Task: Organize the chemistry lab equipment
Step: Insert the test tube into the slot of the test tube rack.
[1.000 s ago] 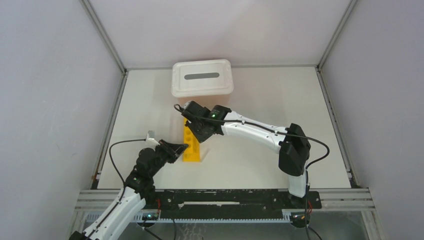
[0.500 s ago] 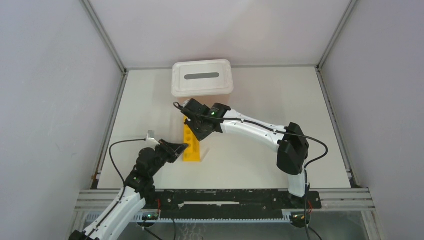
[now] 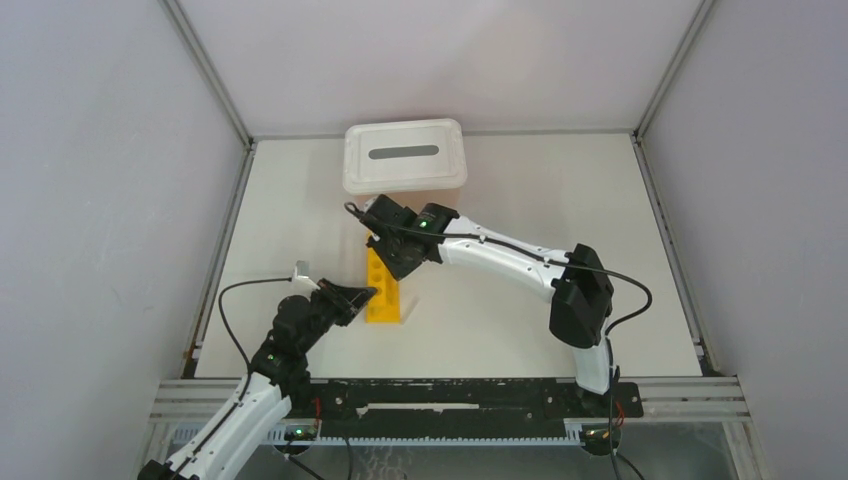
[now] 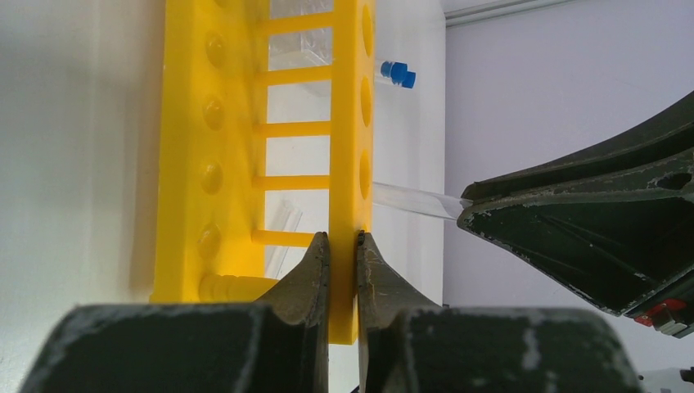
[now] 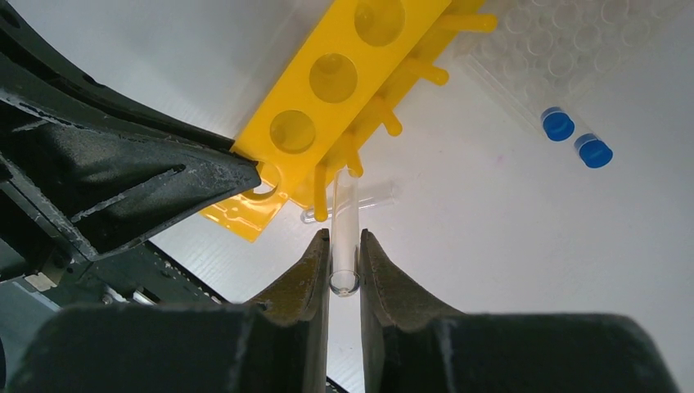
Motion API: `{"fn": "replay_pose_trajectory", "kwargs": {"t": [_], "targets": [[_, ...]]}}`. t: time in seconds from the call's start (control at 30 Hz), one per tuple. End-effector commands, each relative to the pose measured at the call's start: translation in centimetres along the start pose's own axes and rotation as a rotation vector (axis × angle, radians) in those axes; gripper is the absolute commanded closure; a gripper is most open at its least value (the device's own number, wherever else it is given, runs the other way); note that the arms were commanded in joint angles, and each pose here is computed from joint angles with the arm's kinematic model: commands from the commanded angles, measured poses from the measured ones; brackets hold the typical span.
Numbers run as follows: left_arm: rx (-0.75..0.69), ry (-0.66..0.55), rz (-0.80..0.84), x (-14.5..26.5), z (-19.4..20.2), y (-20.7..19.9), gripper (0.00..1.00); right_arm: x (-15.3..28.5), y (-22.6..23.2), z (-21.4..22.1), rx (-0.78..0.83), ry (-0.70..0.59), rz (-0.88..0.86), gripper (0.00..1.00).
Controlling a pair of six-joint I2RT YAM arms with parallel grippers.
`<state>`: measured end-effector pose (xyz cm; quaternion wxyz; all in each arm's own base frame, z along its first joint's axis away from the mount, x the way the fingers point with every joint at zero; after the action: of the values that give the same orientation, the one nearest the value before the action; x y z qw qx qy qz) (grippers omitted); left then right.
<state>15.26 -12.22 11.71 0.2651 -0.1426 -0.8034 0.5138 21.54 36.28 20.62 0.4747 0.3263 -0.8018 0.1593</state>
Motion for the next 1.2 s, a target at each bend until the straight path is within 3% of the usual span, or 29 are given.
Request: {"fn": "replay_pose_trajectory", "kwargs": {"t": [0.0, 1.17], "targets": [[0.008, 0.11, -0.152, 0.5, 3.3, 6.7, 0.9, -0.8, -0.2, -0.7, 0.01, 0.005, -0.003, 0.93], [-0.002, 0.117, -0.165, 0.5, 3.4, 7.0, 0.9, -0.6, -1.4, -0.7, -0.019, 0.015, -0.013, 0.93]]}}
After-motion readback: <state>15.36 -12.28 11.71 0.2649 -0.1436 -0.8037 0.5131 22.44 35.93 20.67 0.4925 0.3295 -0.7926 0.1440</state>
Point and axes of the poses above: each gripper's point midway between its finger pads, its own x axis back along the fingers, its own y axis along the line the jaws close on, z = x × y, the point moved 7 cm from there along x, back along the fingers
